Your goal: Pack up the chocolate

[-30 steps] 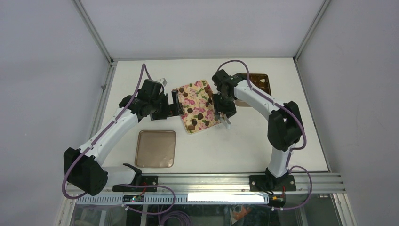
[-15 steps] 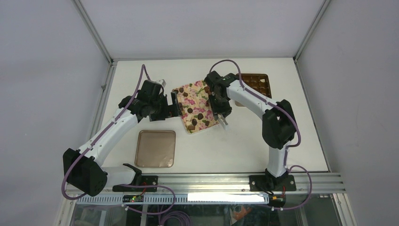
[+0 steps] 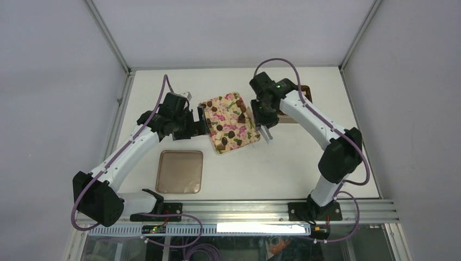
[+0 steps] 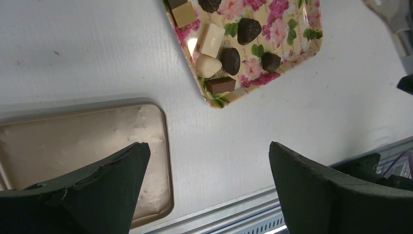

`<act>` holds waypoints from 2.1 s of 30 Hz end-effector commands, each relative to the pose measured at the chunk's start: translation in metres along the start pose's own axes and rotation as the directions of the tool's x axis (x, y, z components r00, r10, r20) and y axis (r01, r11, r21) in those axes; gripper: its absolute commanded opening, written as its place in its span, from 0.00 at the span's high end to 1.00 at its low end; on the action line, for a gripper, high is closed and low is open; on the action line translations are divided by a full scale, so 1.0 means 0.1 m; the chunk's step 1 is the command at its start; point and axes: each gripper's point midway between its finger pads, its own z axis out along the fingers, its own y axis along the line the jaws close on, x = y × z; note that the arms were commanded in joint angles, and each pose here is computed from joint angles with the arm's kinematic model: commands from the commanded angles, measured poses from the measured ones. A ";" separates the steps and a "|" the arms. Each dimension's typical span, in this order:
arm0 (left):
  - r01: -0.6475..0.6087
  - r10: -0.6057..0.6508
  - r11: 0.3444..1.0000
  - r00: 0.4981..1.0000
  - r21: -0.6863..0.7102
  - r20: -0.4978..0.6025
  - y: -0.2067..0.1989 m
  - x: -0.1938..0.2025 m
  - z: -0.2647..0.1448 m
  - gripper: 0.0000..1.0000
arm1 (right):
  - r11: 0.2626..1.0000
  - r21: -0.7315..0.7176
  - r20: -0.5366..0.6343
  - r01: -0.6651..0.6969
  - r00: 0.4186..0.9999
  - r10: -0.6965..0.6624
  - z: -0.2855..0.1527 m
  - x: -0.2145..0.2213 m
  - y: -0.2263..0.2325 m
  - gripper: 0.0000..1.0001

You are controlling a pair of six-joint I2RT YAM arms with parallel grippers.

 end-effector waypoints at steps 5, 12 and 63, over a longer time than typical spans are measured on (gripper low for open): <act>-0.019 0.017 0.999 0.999 0.031 0.046 -0.08 -0.12 -0.08 0.01 | 0.984 -0.003 0.178 -0.177 0.968 0.175 -0.55 -0.36 -0.80 0.77; -0.018 0.016 0.999 0.999 0.033 0.043 -0.10 -0.13 -0.07 0.01 | 0.932 0.068 0.186 -0.356 0.922 0.339 -0.48 -0.51 -1.64 0.76; -0.018 0.018 1.000 0.999 0.024 0.030 -0.10 -0.14 -0.02 0.01 | 0.906 0.040 0.179 -0.422 0.895 0.409 -0.30 -0.81 -2.15 0.54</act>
